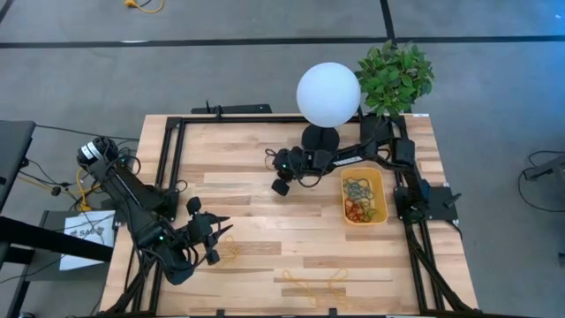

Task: Pick and place items into bin
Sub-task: Put the yellow rubber band into the bin

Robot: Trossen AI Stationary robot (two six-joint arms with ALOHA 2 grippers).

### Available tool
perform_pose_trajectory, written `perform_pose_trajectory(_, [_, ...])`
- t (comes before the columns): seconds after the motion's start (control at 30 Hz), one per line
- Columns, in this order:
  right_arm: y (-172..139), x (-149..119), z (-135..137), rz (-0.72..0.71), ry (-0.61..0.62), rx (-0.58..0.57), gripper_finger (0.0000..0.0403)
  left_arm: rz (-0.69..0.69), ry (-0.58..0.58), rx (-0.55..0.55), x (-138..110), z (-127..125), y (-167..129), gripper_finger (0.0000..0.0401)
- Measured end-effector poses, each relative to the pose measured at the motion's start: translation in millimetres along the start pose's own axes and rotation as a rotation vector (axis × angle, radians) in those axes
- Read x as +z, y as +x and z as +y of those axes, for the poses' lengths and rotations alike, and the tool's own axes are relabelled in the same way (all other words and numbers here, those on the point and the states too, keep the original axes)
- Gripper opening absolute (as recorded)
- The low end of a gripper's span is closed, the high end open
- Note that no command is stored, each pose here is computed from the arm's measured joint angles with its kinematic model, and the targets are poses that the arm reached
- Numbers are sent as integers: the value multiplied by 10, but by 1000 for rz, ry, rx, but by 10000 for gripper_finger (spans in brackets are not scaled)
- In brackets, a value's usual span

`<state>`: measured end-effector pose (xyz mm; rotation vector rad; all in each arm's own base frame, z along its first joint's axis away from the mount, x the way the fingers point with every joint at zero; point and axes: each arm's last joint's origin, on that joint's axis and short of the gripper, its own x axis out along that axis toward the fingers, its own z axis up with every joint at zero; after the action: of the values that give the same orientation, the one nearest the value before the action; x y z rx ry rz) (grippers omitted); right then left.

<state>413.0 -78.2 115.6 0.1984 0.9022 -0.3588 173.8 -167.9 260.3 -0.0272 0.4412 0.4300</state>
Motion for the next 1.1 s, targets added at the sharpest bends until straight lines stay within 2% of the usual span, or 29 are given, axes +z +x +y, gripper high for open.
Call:
perform_pose_trajectory(0.1, [-220,36,154,10,-33,34,3,0,1,0,0,0,0,96])
perform_pose_trajectory(0.2, [-598,105,293,13,-52,45,4,1,1,0,-1,1,0,96])
perform_pose_trajectory(0.4, [-1529,49,560,23,-76,-30,1,6,0,-3,-2,0,1,96])
perform_pose_trajectory(0.47, [-1837,-39,604,34,-71,-90,1,6,-1,-4,-2,0,0,96])
perform_pose_trajectory(0.67, [-2568,-449,578,119,131,-293,1,7,-17,-5,-2,-1,0,96])
perform_pose_trajectory(0.77, [-2738,-658,572,189,181,-411,1,8,-18,-5,-2,-1,0,96])
perform_pose_trajectory(0.87, [-2771,-852,540,225,187,-529,0,8,-19,-5,-2,-1,0,96])
perform_pose_trajectory(1.1, [-2372,-1285,409,418,170,-507,0,27,-27,-17,-11,-9,3,96])
